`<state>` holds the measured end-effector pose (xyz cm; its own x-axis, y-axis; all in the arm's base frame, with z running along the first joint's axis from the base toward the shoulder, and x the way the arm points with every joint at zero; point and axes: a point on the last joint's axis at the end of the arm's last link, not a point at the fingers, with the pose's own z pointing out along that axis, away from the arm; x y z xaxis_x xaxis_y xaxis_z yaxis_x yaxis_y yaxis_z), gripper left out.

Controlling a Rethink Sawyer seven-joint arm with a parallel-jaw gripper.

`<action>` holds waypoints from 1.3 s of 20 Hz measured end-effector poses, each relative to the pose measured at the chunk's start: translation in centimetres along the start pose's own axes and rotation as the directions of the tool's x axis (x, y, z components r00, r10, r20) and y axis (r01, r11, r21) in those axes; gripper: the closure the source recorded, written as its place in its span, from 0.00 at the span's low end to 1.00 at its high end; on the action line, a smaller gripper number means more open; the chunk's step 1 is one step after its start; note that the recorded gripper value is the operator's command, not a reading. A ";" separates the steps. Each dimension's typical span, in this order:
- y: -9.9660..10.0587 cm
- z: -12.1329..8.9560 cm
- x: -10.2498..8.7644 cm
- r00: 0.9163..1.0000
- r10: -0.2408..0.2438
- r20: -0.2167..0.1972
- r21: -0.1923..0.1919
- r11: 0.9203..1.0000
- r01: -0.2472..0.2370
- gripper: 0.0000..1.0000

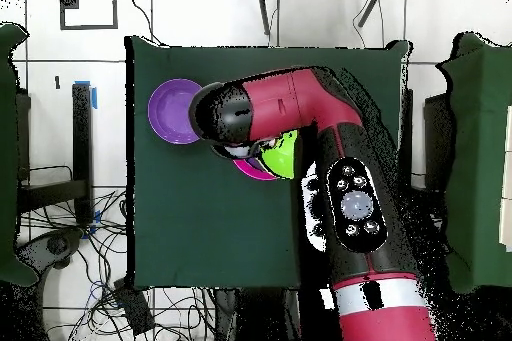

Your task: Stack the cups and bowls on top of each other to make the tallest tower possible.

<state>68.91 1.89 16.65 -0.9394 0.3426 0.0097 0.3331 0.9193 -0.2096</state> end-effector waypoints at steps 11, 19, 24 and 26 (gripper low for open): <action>-0.1 0.1 -0.2 1.000 -0.002 0.006 0.004 1.000 0.002 0.00; 0.0 0.8 -0.6 1.000 0.001 0.023 -0.015 1.000 -0.001 0.00; 0.1 1.4 -0.6 1.000 0.001 0.024 -0.023 1.000 0.000 0.00; 0.0 1.5 -0.7 1.000 0.002 0.027 -0.025 1.000 -0.001 0.00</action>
<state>69.43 1.42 15.22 -0.9407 0.3387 -0.0170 0.3358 0.9235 -0.1855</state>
